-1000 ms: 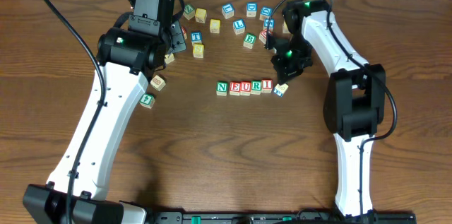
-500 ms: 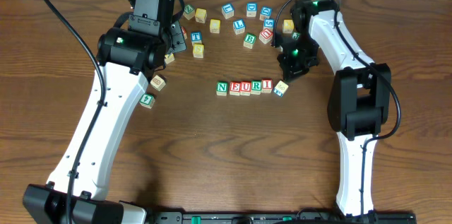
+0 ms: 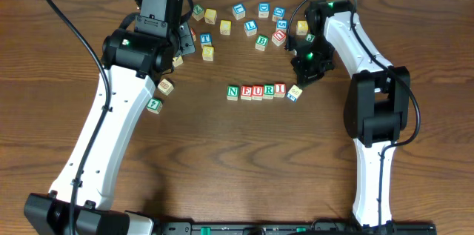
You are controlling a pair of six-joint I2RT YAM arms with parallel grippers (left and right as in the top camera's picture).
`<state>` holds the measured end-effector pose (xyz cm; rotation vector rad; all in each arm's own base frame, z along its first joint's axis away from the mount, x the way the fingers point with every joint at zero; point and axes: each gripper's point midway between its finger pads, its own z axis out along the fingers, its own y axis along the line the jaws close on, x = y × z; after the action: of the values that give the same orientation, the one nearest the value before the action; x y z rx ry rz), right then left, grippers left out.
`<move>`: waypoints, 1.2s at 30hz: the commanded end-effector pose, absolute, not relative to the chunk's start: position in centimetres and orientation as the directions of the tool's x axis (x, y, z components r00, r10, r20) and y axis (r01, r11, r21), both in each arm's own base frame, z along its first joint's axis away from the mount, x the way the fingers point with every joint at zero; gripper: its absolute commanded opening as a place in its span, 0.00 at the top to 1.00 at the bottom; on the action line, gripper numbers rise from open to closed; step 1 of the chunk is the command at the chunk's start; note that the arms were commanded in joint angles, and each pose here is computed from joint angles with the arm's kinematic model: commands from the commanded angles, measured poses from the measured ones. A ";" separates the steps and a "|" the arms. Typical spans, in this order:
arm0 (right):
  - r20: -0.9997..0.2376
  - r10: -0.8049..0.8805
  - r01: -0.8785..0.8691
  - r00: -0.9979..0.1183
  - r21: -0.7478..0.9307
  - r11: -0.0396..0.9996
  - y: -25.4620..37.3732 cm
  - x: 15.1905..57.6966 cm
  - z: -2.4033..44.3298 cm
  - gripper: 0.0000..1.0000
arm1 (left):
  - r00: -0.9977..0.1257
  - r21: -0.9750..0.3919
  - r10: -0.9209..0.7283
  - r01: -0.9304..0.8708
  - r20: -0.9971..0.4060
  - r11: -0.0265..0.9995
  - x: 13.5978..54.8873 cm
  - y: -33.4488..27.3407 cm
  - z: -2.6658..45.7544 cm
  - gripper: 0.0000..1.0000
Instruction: Spell out NEURIPS
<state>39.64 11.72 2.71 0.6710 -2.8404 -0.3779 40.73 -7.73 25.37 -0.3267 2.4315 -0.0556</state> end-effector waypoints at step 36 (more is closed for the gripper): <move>0.059 -0.509 -0.458 -0.859 0.355 0.815 12.4 39.2 5.7 0.99 | -0.756 -0.104 -0.234 -0.216 -0.611 0.971 40.6 -7.5 24.6 0.64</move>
<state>39.24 12.10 4.46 0.7235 -2.8303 -0.4627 40.73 -7.73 25.35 -0.3183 2.4329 -0.0524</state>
